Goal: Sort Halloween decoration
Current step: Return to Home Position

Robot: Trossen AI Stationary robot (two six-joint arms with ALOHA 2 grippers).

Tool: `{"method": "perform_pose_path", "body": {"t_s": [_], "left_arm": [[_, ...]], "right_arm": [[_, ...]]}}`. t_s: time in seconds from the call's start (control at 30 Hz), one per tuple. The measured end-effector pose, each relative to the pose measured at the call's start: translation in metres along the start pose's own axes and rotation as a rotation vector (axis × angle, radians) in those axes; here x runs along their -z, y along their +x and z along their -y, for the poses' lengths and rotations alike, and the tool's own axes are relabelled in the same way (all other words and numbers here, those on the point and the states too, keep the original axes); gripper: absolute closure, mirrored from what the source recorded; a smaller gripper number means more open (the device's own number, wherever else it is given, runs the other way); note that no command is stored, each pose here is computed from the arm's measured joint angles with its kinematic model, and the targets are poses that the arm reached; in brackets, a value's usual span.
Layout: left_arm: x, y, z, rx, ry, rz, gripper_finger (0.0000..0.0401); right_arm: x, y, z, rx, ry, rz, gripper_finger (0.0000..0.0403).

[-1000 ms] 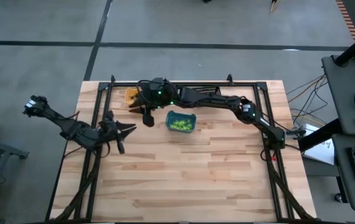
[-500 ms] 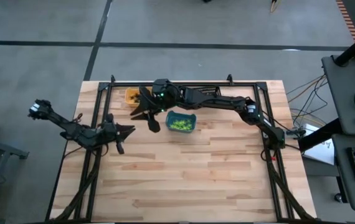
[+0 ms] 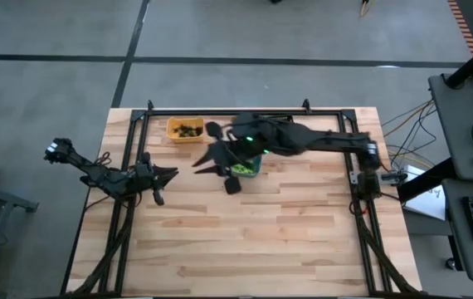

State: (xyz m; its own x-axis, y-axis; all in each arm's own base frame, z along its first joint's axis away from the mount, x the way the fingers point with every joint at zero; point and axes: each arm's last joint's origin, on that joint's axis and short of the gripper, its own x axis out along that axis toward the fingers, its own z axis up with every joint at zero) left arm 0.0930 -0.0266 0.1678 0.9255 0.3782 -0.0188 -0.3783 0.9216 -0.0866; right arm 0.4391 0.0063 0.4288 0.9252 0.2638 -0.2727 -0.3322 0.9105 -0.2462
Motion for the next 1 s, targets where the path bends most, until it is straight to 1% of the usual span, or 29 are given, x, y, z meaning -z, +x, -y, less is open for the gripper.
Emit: {"method": "perform_pose_path", "body": {"t_s": [0.07,0.17,0.27,0.4,0.6,0.7,0.8,1.0], "left_arm": [[0.0,0.0,0.0,0.0,0.001,-0.001,0.0366],[0.001,0.0,0.0,0.0,0.004,-0.005,0.0366],[0.001,0.0,0.0,0.004,0.004,-0.005,0.0366],[-0.002,0.0,0.0,0.005,0.004,0.011,0.0366],[-0.011,-0.001,-0.001,-0.041,0.06,0.082,0.0366],[-0.013,-0.002,-0.003,-0.045,0.078,0.091,0.0366],[-0.012,-0.002,-0.003,-0.05,0.083,0.088,0.0366],[-0.011,-0.002,-0.004,-0.056,0.103,0.079,0.0366]], "right_arm": [[-0.006,-0.014,-0.012,0.008,-0.008,-0.003,0.0335],[-0.007,-0.034,-0.032,0.007,-0.008,-0.007,0.0333],[-0.003,-0.054,-0.049,0.051,-0.008,-0.002,0.0333],[0.011,-0.089,-0.066,0.09,0.006,0.005,0.0333],[0.049,-0.134,-0.085,0.111,0.094,0.065,0.0333],[0.07,-0.156,-0.094,0.167,0.132,0.067,0.0333],[0.095,-0.175,-0.103,0.216,0.171,0.062,0.0333],[0.151,-0.201,-0.124,0.239,0.238,0.052,0.0333]]}}
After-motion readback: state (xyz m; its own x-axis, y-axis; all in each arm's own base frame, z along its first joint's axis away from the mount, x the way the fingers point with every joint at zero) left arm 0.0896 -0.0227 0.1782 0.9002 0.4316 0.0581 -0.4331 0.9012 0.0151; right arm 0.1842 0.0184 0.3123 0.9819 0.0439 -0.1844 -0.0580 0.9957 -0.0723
